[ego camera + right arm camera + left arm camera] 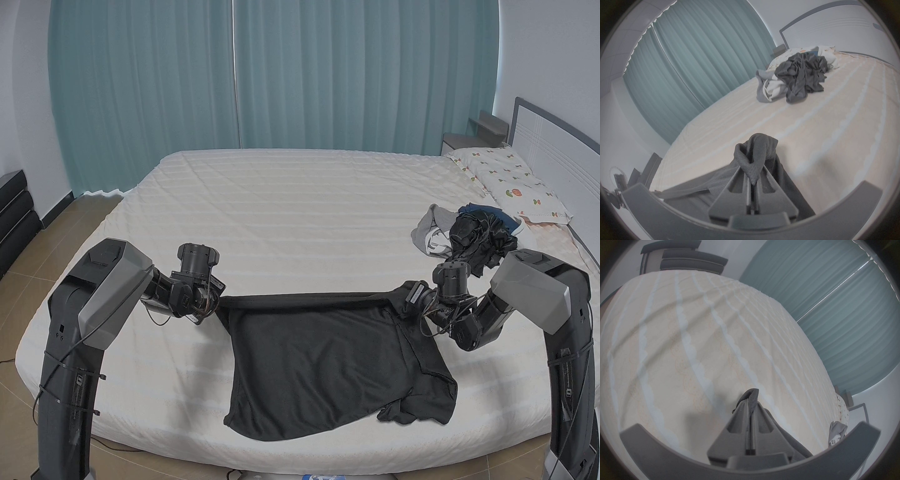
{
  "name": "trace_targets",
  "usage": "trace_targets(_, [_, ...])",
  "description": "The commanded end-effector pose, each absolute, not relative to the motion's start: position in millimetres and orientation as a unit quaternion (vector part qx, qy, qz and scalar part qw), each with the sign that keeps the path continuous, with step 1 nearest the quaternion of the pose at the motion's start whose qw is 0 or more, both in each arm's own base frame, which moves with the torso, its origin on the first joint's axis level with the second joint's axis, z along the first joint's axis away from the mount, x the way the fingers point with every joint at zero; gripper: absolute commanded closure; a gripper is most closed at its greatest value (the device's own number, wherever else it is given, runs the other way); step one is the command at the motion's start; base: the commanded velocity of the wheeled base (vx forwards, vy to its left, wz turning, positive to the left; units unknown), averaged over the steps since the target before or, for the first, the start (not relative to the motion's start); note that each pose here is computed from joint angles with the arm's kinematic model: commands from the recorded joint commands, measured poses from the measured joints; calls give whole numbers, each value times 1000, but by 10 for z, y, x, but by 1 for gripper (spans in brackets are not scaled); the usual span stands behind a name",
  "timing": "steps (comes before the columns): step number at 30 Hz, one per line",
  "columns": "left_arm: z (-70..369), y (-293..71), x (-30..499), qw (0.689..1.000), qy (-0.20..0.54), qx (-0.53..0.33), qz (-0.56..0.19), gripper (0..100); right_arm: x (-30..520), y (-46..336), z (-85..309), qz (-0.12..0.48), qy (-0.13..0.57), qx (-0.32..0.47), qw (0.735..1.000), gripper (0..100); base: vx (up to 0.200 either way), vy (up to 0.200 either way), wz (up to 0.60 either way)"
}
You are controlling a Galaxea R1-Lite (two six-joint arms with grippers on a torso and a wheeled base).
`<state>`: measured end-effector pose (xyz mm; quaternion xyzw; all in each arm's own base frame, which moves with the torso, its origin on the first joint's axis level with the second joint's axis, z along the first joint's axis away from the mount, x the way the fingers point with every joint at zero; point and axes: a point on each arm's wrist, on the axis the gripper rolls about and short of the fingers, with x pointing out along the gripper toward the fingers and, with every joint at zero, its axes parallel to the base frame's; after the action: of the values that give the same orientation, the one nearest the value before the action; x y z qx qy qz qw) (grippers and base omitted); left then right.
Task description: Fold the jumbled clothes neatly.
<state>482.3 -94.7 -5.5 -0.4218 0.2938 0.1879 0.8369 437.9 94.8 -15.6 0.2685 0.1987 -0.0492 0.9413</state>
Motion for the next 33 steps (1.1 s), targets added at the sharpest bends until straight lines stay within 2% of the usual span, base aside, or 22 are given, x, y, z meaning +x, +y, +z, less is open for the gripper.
trace_targets(1, [41,-960,4835,843,278,-419,189,100,4482,777,155,-56,157,280,945,100,0,0,0])
trace_targets(9, [161,-933,4902,871,268,-374,169,100,4748,635,448,-65,138,290,945,100,0,0,0])
trace_targets(16, [467,-966,5102,886,221,-382,141,100,4992,666,484,-66,115,294,946,100,0,0,0])
trace_targets(20, [562,-984,5232,893,213,-373,134,100,5174,626,490,-93,115,292,945,100,0,0,0])
trace_targets(24, [419,-989,5283,891,222,-374,132,100,5348,607,349,-129,101,286,944,100,0,0,0])
trace_targets(33, [161,-991,5340,892,215,-375,129,100,5385,643,-44,-143,136,273,942,100,0,0,0])
